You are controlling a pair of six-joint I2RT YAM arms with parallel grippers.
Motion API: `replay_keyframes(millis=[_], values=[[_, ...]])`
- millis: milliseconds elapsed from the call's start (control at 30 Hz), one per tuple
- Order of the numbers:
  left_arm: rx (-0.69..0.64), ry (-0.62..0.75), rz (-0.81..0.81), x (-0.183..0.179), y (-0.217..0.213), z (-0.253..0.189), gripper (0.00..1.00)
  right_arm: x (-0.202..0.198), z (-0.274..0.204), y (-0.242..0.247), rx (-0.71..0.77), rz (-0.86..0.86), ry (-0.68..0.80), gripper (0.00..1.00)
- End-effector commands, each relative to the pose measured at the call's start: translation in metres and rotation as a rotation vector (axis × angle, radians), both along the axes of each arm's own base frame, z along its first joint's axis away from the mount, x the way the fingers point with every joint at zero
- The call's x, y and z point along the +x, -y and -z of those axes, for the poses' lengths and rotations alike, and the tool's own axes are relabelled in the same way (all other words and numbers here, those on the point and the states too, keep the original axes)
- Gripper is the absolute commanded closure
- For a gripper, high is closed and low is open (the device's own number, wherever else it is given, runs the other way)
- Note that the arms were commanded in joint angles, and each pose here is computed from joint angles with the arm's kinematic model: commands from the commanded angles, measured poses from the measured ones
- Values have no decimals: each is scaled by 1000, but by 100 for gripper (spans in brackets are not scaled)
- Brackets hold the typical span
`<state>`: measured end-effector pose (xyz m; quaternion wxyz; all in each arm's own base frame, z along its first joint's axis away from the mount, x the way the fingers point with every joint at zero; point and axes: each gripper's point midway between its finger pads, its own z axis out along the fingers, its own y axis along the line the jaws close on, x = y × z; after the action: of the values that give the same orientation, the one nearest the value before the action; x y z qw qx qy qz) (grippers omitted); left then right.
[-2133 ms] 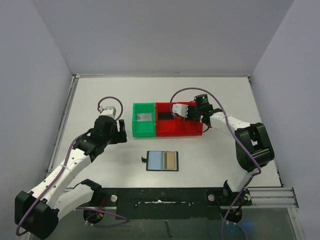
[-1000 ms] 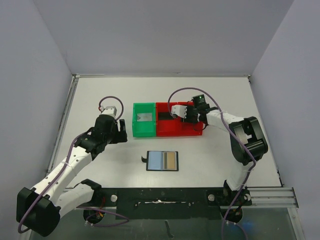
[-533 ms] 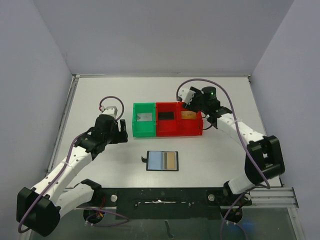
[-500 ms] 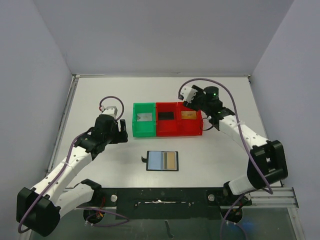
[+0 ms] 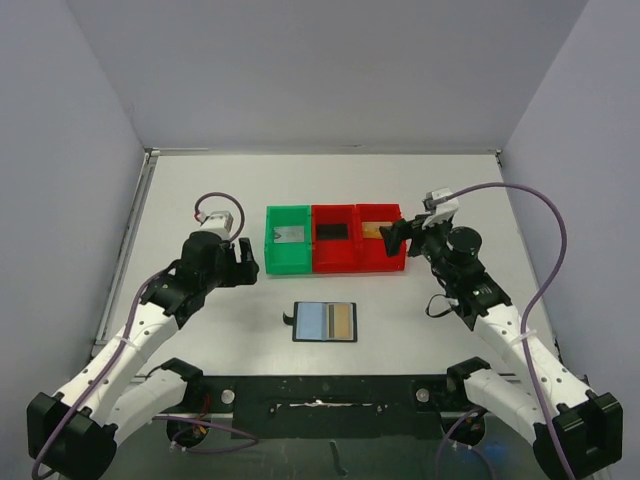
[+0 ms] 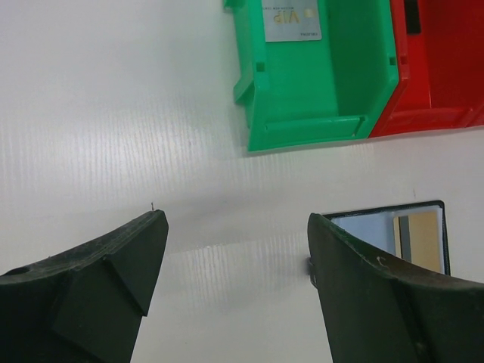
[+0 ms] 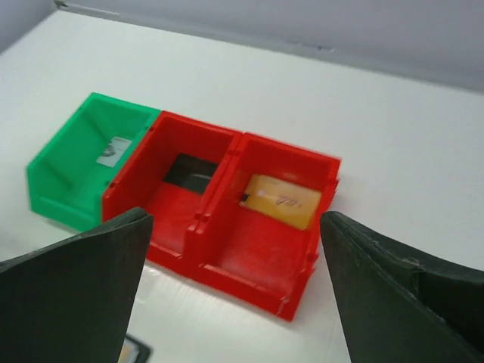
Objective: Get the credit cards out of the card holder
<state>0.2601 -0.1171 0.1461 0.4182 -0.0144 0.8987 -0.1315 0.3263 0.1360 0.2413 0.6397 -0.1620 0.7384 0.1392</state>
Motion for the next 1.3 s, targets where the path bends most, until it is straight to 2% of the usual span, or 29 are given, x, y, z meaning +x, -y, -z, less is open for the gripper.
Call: replay_keyframes(millis=[0,167,233,300,367,433,567,733,1100,1267], values=[[-81,88,51,7,14,-22,26,-25,17,-7,396,71,-195,2],[-213,43,139,-2,42,-20,23,-60,59,-42,599,-88,-422,0],[-322,19,150,-4,57,-18,23,-73,81,-53,659,-83,-547,5],[-466,2,164,-7,76,-23,23,-87,102,-63,660,-64,-622,10],[-613,-22,188,-11,95,-32,23,-96,120,-67,634,25,-677,12],[-681,-42,213,-15,108,-35,23,-106,134,-71,613,91,-726,12],[-665,-112,248,-26,124,-26,24,-119,153,-78,568,132,-792,15],[-650,-170,264,-40,136,-16,26,-121,156,-90,543,112,-818,17],[-666,-210,280,-51,154,-8,33,-125,164,-119,540,62,-893,23],[-643,-207,267,-49,153,-7,33,-130,172,-123,570,74,-923,30]])
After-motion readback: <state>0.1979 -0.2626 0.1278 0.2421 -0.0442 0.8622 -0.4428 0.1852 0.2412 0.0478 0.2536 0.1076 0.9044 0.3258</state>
